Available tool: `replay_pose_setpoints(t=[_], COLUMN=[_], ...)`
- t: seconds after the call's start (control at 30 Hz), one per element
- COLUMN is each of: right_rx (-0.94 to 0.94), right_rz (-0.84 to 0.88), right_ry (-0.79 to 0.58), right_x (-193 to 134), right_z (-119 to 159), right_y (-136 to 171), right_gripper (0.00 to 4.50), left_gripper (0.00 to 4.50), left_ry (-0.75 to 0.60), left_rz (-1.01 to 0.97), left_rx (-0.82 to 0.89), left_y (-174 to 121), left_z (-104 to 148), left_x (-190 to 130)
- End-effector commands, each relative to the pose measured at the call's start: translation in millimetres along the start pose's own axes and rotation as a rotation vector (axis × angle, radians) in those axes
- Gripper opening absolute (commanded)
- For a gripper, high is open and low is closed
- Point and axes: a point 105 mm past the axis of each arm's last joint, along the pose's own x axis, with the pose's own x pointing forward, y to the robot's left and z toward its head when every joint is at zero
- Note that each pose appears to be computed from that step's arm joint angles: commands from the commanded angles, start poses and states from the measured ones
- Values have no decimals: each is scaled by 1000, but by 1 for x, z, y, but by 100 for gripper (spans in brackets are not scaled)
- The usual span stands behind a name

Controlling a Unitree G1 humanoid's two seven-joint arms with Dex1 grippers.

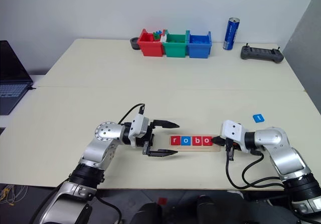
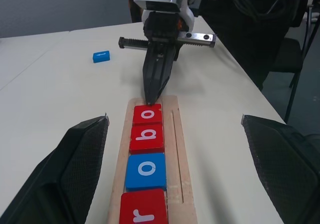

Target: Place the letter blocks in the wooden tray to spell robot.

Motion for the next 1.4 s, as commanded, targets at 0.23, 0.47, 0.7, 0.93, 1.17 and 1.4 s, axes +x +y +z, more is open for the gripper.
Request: replay_pose_setpoints(t=[0.23,0.47,0.7,0.93,1.17,1.4], right_rx=[-8,-4,4,-21,-35,-46], right_rz=[-14,-24,0,18,25,33], right_ry=[-18,-4,7,20,19,-3], right_x=[-5,-14,-11,-5,-1,3], right_z=[4,2,-2,-3,0,8], right_y=[-7,-11,-6,-3,-6,-8], right_gripper=[2,2,2,2,2,2], left_gripper=[450,450,450,450,450,450], left_ry=[-7,-4,-8,-8,-8,-4], left_rz=[14,21,22,22,28,30], left_rx=[30,28,31,30,31,31], left_y=[0,0,1,0,0,-1], left_z=[8,8,9,11,12,12], left_x=[-3,-4,-2,-1,-2,-2])
